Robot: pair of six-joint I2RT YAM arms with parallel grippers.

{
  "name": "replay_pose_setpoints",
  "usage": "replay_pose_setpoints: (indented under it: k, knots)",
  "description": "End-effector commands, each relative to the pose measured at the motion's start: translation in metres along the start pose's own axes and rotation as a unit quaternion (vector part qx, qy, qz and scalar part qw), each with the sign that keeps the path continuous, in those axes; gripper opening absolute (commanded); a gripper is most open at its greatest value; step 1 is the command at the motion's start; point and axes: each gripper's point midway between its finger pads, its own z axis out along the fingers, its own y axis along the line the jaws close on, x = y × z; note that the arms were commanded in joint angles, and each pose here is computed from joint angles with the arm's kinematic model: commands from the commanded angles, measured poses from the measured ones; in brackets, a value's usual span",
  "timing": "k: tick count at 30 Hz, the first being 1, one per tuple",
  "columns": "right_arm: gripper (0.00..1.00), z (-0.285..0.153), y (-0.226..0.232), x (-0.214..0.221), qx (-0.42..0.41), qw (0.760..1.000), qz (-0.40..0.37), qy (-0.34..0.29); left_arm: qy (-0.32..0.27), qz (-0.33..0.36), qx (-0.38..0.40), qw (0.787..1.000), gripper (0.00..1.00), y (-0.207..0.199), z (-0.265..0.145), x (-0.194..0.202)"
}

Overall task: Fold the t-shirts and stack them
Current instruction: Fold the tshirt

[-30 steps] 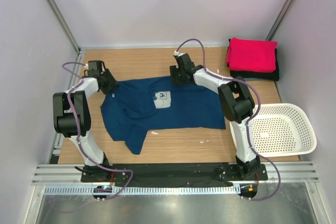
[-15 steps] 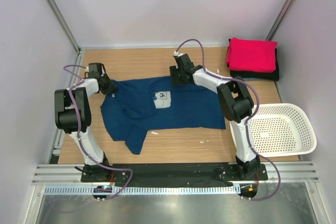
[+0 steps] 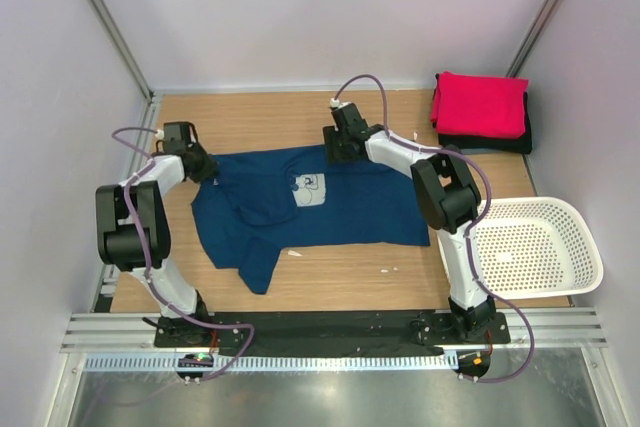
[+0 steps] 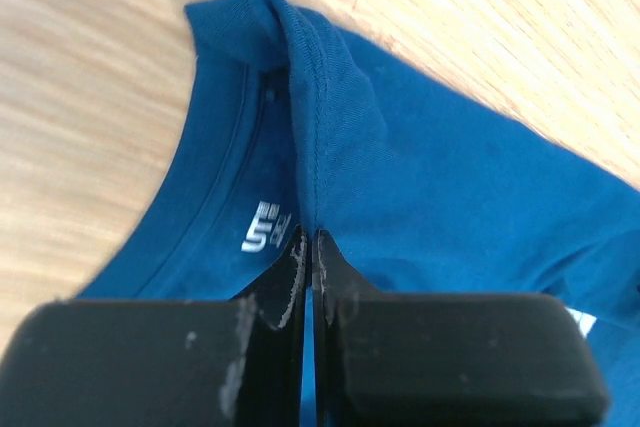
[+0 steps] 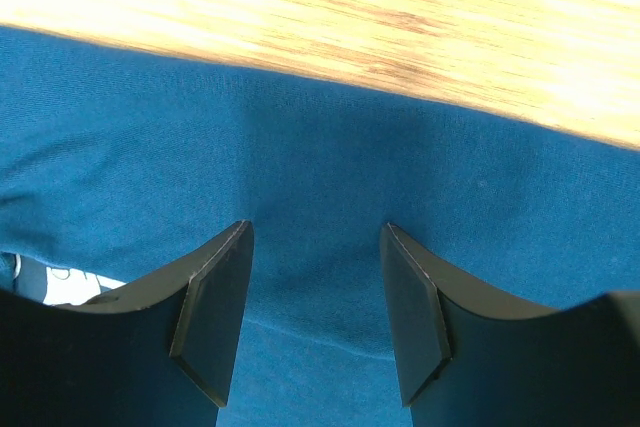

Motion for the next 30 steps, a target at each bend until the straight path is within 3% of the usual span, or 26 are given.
replay_pose_setpoints:
  k: [1, 12, 16, 19, 22, 25, 30]
  knots:
    - [0.59, 0.004, -0.003, -0.002, 0.018, 1.000, 0.005, -0.002, -0.011, -0.025, -0.019, 0.999, 0.00, 0.007, -0.014, -0.002]
    - [0.59, 0.007, -0.003, 0.002, 0.019, 1.000, 0.001, 0.009, 0.019, -0.029, -0.059, 0.998, 0.04, 0.028, -0.003, 0.020]
    - [0.60, -0.002, 0.006, 0.000, -0.005, 1.000, -0.003, 0.021, 0.003, -0.012, -0.041, 0.999, 0.22, 0.018, -0.009, 0.007]
    - [0.60, -0.022, 0.015, -0.013, -0.027, 1.000, -0.006, 0.014, -0.018, -0.002, -0.020, 1.000, 0.52, 0.002, -0.033, -0.010]
    - [0.60, -0.055, 0.028, -0.030, -0.056, 0.998, -0.008, 0.001, -0.029, -0.002, 0.003, 1.000, 0.64, -0.013, -0.066, -0.011]
    - [0.61, -0.086, 0.033, -0.038, -0.069, 0.998, -0.007, -0.012, -0.028, -0.012, 0.022, 0.999, 0.66, -0.029, -0.095, 0.010]
    - [0.61, -0.109, 0.045, -0.020, -0.096, 0.995, 0.012, 0.005, -0.007, -0.041, 0.008, 0.999, 0.65, -0.027, -0.106, 0.077]
